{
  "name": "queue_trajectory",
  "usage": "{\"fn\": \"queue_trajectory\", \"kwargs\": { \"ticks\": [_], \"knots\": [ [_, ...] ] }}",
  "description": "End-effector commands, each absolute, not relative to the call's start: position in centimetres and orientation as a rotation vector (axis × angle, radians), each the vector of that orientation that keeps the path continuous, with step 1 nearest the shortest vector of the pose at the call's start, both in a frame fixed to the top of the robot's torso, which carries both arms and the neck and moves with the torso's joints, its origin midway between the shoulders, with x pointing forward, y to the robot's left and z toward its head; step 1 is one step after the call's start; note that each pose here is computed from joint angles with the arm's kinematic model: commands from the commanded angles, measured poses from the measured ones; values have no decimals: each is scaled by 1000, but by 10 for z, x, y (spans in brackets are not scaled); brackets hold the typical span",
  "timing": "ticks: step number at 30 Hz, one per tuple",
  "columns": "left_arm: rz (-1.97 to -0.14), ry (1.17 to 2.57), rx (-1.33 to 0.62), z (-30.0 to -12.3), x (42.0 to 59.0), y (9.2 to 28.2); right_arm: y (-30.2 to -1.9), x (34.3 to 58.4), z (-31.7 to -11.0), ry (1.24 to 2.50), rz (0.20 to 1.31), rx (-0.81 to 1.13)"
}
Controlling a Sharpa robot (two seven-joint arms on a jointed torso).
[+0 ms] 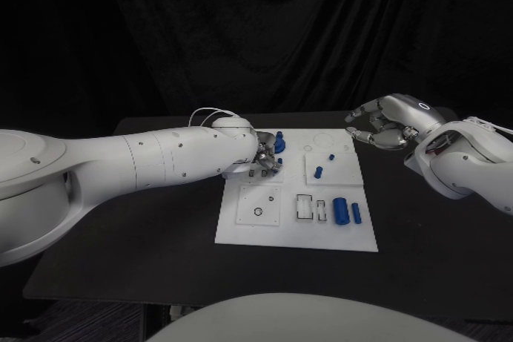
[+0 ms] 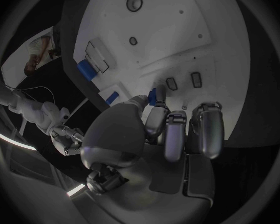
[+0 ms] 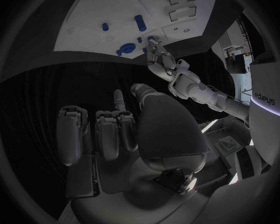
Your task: Assemble the parts on the task board
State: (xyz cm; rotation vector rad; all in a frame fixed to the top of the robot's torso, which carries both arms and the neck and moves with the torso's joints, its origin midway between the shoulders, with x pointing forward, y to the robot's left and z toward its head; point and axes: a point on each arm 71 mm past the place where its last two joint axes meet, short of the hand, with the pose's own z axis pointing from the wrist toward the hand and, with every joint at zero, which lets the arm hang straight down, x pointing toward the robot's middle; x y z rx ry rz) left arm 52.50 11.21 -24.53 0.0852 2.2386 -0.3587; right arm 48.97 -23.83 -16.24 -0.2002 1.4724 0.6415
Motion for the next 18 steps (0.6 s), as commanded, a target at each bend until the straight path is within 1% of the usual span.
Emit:
{"fn": "queue_trajectory", "kwargs": {
  "ticks": [1, 11, 18],
  "knots": [
    [-391, 2238, 104, -246, 523, 110, -240, 490, -164, 1485, 625, -186],
    [-395, 2231, 94, -246, 520, 115, -242, 489, -164, 1493, 620, -183],
    [-387, 2236, 85, -246, 518, 124, -243, 489, -165, 1498, 616, -180]
  ]
}}
